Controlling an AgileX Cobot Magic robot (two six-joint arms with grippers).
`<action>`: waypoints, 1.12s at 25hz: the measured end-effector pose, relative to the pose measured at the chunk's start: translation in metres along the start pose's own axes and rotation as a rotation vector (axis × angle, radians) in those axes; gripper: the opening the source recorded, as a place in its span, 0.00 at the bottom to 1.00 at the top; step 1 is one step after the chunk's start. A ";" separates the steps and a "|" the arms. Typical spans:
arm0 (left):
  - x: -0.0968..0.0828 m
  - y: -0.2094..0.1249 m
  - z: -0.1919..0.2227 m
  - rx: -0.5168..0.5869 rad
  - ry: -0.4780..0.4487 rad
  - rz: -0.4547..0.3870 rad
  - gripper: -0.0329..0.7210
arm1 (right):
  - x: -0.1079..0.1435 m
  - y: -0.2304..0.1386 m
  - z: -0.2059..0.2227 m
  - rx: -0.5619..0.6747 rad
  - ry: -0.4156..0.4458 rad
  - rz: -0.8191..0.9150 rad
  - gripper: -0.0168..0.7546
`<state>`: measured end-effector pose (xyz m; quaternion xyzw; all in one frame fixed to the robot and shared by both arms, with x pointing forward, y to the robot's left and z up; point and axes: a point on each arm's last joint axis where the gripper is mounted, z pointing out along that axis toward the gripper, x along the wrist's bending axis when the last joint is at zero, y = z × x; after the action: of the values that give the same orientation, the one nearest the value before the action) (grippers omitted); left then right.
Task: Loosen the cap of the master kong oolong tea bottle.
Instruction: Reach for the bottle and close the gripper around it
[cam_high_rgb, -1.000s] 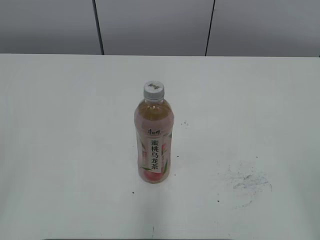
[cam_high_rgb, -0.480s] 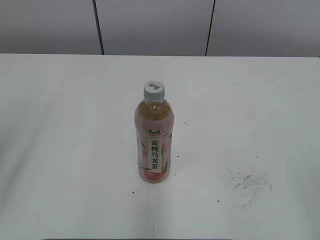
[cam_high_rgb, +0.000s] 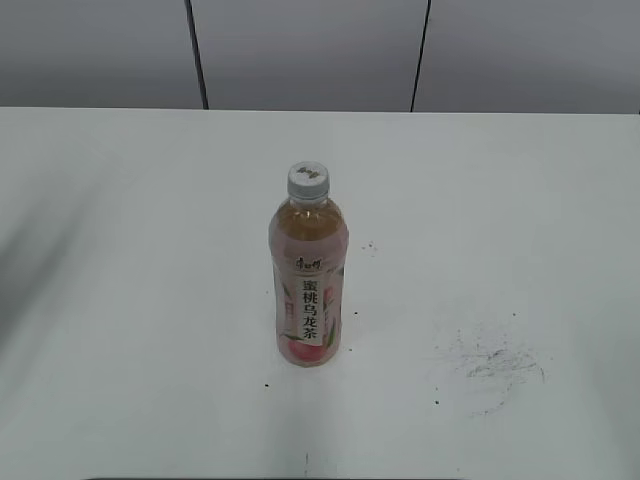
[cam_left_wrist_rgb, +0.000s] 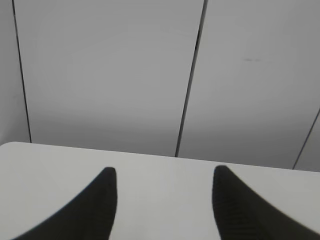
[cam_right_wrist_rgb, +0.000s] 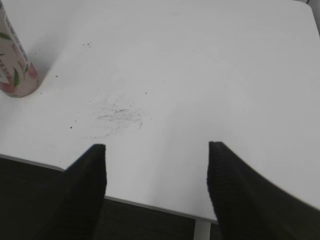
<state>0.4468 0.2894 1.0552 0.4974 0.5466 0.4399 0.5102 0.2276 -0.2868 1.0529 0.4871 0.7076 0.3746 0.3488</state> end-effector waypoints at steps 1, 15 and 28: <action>0.000 -0.004 0.007 -0.002 -0.002 0.018 0.54 | 0.000 0.000 0.000 0.000 0.000 0.000 0.64; -0.017 -0.096 0.083 -0.061 -0.278 0.060 0.54 | 0.000 0.000 0.000 0.000 0.000 0.000 0.64; -0.061 -0.117 0.056 0.097 -0.865 0.117 0.80 | 0.000 0.000 0.000 0.000 0.000 0.000 0.64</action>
<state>0.4907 0.2140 0.9419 0.6893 0.2734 0.1932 0.6424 0.2276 -0.2868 1.0529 0.4871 0.7076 0.3746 0.3488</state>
